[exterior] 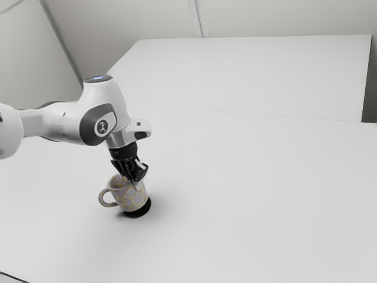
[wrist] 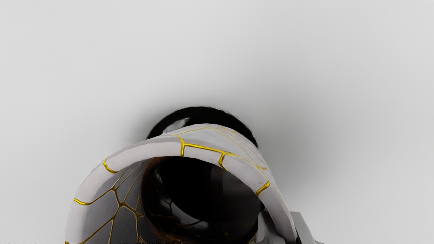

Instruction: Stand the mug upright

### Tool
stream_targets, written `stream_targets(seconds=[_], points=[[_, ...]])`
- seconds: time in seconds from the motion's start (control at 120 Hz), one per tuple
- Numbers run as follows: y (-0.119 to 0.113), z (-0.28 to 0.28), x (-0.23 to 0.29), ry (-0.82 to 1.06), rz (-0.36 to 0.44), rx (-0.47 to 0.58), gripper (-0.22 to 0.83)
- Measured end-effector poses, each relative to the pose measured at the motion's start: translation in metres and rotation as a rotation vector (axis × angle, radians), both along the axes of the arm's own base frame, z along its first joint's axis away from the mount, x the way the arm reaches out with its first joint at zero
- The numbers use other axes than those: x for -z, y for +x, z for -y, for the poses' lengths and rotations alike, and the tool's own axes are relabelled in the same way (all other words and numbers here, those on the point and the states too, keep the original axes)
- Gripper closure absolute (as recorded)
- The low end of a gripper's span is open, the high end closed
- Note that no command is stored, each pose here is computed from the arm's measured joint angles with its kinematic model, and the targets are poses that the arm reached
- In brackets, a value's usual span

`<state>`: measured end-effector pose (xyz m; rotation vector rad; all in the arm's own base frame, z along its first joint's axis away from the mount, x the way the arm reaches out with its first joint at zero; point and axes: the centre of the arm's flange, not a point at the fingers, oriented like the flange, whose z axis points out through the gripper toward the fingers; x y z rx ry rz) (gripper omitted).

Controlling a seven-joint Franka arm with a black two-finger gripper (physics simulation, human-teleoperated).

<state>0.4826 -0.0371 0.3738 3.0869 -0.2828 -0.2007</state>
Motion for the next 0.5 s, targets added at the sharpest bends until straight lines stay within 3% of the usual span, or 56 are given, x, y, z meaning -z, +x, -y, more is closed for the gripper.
stream_targets(seconds=[0.158,0.275,0.375,0.5], points=[[-0.002,-0.001,0.007,0.006,0.008,-0.091,0.39],[0.000,-0.001,-0.007,0.006,0.025,-0.143,0.23],[0.021,0.002,-0.067,-0.008,0.086,-0.178,0.14],[0.040,0.021,-0.181,-0.023,0.168,-0.166,0.08]])
